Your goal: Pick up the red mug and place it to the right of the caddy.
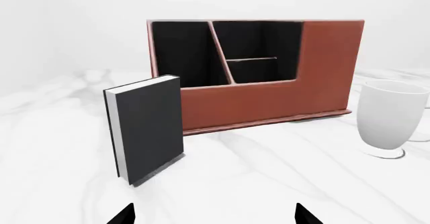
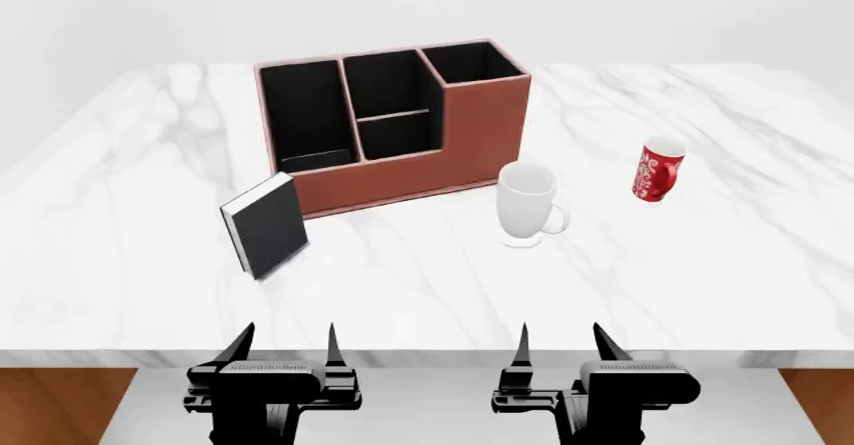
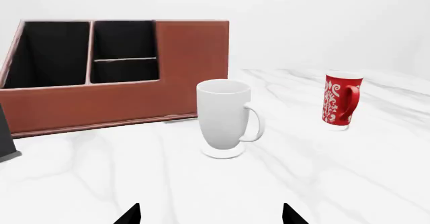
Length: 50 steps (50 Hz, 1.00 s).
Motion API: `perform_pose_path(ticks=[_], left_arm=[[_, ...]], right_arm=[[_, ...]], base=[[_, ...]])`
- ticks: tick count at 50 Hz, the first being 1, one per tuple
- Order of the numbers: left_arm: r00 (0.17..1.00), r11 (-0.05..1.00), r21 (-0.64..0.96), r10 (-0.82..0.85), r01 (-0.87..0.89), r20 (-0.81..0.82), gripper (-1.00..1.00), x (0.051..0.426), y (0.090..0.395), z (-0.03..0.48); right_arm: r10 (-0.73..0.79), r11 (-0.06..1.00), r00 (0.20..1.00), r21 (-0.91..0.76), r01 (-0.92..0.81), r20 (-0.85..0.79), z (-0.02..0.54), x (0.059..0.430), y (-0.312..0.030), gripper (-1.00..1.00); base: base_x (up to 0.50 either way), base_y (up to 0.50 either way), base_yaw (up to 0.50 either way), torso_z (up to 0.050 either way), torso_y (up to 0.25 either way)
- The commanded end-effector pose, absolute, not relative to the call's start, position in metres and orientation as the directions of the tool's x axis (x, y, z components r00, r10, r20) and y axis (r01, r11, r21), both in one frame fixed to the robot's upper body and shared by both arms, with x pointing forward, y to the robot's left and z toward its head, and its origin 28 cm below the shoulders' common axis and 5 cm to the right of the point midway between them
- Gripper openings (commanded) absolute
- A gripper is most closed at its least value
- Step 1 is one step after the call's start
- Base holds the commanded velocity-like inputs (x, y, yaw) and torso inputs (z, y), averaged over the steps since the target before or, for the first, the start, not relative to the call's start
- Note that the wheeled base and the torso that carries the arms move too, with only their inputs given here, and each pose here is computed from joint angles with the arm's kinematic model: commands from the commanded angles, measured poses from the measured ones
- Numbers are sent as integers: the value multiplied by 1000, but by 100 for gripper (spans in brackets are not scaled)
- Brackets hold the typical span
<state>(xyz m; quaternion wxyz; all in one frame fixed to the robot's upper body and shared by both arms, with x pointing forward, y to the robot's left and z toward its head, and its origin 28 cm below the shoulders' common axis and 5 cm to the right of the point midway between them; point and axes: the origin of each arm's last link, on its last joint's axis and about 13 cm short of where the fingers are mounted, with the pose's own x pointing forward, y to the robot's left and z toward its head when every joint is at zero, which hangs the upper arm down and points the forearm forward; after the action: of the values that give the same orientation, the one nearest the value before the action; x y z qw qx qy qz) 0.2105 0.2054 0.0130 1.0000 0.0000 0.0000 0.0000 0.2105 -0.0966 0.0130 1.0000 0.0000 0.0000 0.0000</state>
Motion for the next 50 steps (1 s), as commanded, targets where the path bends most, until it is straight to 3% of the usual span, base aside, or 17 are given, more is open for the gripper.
perform_pose_path(ticks=[1, 5, 43, 46, 50], left_arm=[[1000, 1000, 2, -6, 6, -1, 100, 211, 206, 12], [1000, 1000, 10, -20, 20, 2, 100, 209, 205, 12], [1000, 1000, 19, -18, 18, -13, 100, 211, 206, 12], [1000, 1000, 12, -23, 23, -12, 100, 211, 206, 16], [999, 999, -1, -35, 35, -17, 100, 215, 208, 58]], right_arm=[[-5, 1000, 1000, -13, 5, -9, 11, 211, -96, 100], [42, 999, 999, 15, -42, -16, 12, 209, -95, 100], [9, 999, 999, 53, -7, -45, 12, 214, -98, 100], [3, 999, 999, 42, -1, -49, 16, 215, -98, 100], [9, 999, 1000, 38, -8, -24, 44, 219, -101, 100]], base=[[0, 0, 0, 0, 0], [0, -14, 0, 0, 0], [11, -500, 0, 0, 0], [4, -31, 0, 0, 0], [0, 0, 0, 0, 0]])
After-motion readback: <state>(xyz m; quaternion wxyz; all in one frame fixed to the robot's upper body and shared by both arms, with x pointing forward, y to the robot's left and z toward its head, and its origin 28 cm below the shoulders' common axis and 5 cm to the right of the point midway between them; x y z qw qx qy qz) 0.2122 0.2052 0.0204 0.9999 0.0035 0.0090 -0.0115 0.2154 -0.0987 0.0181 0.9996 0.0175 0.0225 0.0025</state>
